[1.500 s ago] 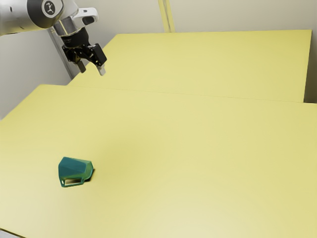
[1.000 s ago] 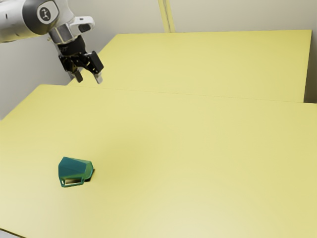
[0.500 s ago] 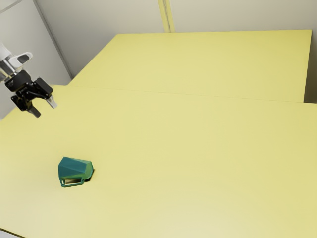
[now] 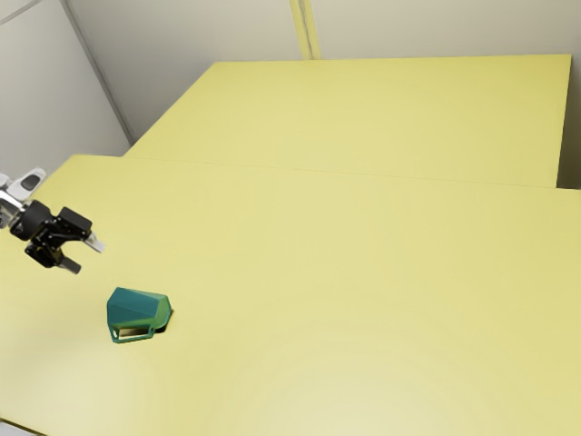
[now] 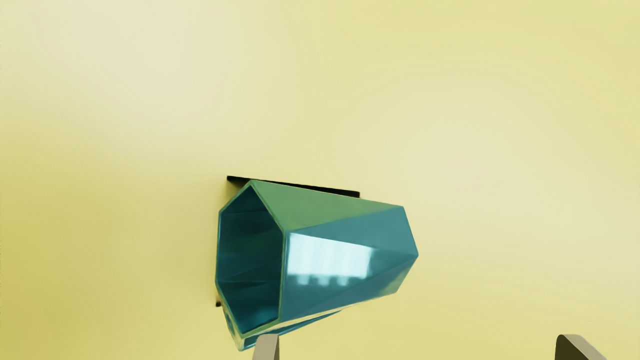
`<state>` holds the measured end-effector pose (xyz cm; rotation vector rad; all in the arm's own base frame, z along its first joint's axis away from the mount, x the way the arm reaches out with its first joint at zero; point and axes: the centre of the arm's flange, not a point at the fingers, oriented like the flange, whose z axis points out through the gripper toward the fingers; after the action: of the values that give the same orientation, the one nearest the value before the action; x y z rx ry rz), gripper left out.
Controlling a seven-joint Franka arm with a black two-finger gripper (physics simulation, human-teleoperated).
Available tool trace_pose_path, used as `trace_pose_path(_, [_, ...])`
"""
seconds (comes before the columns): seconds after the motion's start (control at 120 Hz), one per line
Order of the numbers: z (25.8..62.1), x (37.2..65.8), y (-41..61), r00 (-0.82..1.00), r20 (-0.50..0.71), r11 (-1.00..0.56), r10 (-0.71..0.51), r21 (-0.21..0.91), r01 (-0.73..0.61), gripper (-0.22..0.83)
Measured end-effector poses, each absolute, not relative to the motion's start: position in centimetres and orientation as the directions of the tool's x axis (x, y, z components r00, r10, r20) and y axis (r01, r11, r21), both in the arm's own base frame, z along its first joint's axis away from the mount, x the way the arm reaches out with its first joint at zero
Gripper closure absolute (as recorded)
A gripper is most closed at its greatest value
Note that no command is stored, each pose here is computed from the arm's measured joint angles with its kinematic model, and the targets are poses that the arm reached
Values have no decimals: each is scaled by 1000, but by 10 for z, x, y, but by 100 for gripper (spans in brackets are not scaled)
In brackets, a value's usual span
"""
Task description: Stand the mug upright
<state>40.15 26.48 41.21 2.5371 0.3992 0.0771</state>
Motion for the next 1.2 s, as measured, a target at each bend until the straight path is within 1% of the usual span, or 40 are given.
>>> trace_pose_path(0.142, [371, 414, 272, 943, -37, -767, 330, 572, 291, 0])
trace_pose_path(0.267, [350, 417, 268, 952, -49, -754, 302, 599, 270, 0])
trace_pose_path(0.533, [312, 401, 276, 965, -93, -721, 247, 647, 247, 0])
trace_pose_path(0.7, [304, 398, 269, 975, -91, -705, 201, 678, 209, 0])
trace_pose_path(0.9, [301, 398, 259, 982, -67, -654, 179, 737, 169, 0])
trace_pose_path(0.933, [301, 398, 258, 983, -63, -647, 175, 745, 163, 4])
trace_pose_path(0.967, [301, 398, 257, 984, -59, -641, 171, 751, 156, 10])
trace_pose_path(1.067, [302, 398, 254, 986, -47, -630, 159, 764, 138, 36])
trace_pose_path(1.108, [302, 398, 254, 987, -42, -625, 156, 769, 132, 45])
trace_pose_path(1.2, [304, 398, 252, 989, -31, -615, 148, 780, 116, 59])
